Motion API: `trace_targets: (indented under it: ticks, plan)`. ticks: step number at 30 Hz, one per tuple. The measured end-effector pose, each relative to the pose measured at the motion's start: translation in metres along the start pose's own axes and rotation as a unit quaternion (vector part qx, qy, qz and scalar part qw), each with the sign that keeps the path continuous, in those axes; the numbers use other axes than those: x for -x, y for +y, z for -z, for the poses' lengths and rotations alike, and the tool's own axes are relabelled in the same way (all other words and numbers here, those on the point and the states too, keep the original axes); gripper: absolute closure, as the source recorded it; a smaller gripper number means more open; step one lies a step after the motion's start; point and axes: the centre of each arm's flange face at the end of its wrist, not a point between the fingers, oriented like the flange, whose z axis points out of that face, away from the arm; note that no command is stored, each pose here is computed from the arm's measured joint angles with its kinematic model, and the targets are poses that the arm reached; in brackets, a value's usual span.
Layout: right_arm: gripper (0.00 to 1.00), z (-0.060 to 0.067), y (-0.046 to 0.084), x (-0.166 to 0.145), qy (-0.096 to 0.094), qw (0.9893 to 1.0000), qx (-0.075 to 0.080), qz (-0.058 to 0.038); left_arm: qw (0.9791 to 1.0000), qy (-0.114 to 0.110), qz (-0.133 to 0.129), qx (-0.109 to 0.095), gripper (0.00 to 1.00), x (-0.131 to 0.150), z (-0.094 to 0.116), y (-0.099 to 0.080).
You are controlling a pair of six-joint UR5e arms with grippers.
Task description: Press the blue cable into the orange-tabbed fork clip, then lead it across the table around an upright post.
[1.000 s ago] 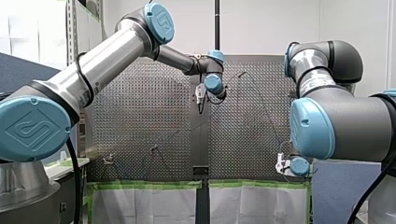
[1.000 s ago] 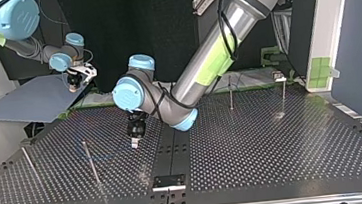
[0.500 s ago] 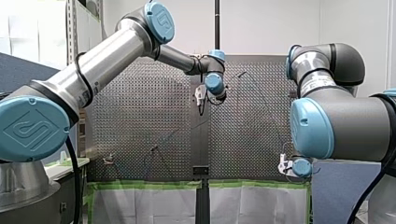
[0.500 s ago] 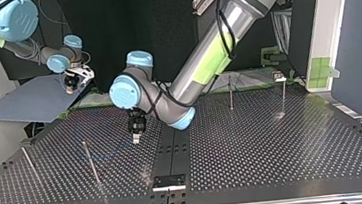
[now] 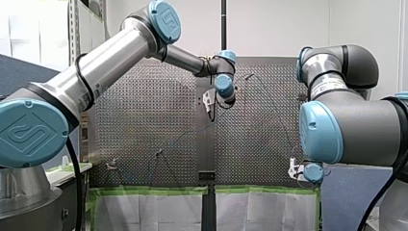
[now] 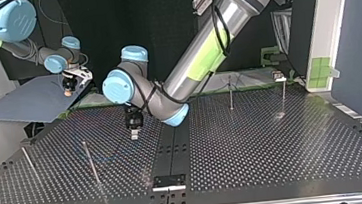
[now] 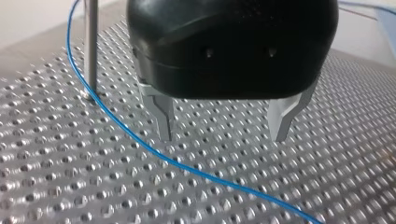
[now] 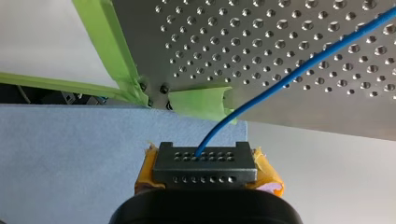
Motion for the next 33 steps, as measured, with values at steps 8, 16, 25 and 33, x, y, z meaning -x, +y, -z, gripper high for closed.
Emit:
trace_targets:
  ticks: [8,16,25,33]
  plan:
    - [1.0,0.002,0.002,0.002,-0.009,0.9999,0.001,0.0105,0.9991,0.016,0.033,-0.023,0.0,-0.003,0.005,-0.007]
    - [1.0,0.003,-0.002,0.005,-0.014,0.9999,-0.005,0.0078,0.9979,0.026,0.058,-0.011,0.0,0.008,0.024,-0.006]
    - [1.0,0.004,-0.008,0.005,-0.012,0.9998,-0.014,-0.0012,0.9943,0.012,0.092,-0.053,0.0,0.031,0.045,-0.013]
    - [1.0,0.006,-0.011,0.008,-0.018,0.9996,-0.021,-0.0023,0.9943,0.03,0.061,-0.083,0.0,0.048,0.071,-0.018]
